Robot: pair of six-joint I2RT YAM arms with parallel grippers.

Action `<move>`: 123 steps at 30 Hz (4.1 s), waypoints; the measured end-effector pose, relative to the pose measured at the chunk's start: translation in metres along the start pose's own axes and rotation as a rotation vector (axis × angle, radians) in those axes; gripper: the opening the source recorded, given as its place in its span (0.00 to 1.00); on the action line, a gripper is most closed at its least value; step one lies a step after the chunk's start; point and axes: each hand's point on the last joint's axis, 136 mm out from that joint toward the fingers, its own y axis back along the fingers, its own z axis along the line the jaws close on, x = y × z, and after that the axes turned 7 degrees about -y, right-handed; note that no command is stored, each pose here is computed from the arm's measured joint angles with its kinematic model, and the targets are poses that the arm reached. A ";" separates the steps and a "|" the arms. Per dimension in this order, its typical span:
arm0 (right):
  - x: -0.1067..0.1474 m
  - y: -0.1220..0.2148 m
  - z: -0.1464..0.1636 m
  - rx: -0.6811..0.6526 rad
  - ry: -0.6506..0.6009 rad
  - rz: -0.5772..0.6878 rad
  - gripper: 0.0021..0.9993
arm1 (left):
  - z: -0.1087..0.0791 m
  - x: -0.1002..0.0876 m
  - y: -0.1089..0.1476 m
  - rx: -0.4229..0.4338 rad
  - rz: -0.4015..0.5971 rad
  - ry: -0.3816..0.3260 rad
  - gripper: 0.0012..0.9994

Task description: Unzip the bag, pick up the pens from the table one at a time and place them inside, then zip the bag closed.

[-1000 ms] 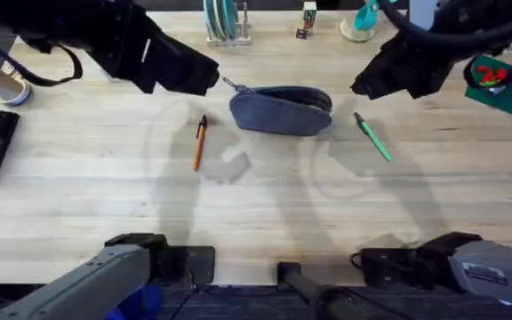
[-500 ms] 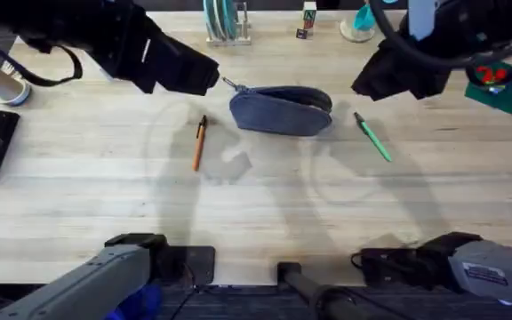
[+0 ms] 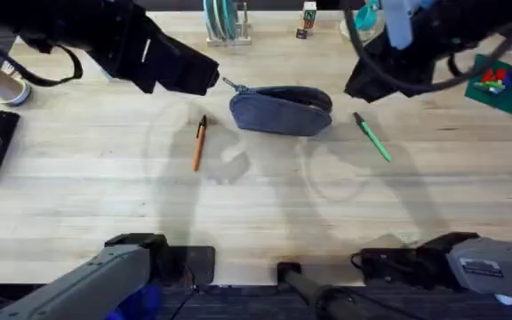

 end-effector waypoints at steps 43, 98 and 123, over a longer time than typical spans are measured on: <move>0.010 -0.110 -0.034 -0.247 0.053 0.029 0.03 | 0.000 0.000 0.000 0.000 0.000 0.000 1.00; 0.006 -0.140 -0.027 -0.355 0.029 -0.013 1.00 | 0.000 0.000 0.000 0.000 0.000 0.000 1.00; -0.012 -0.106 -0.031 -0.279 -0.066 -0.065 1.00 | 0.000 0.000 0.000 0.000 0.000 0.000 0.99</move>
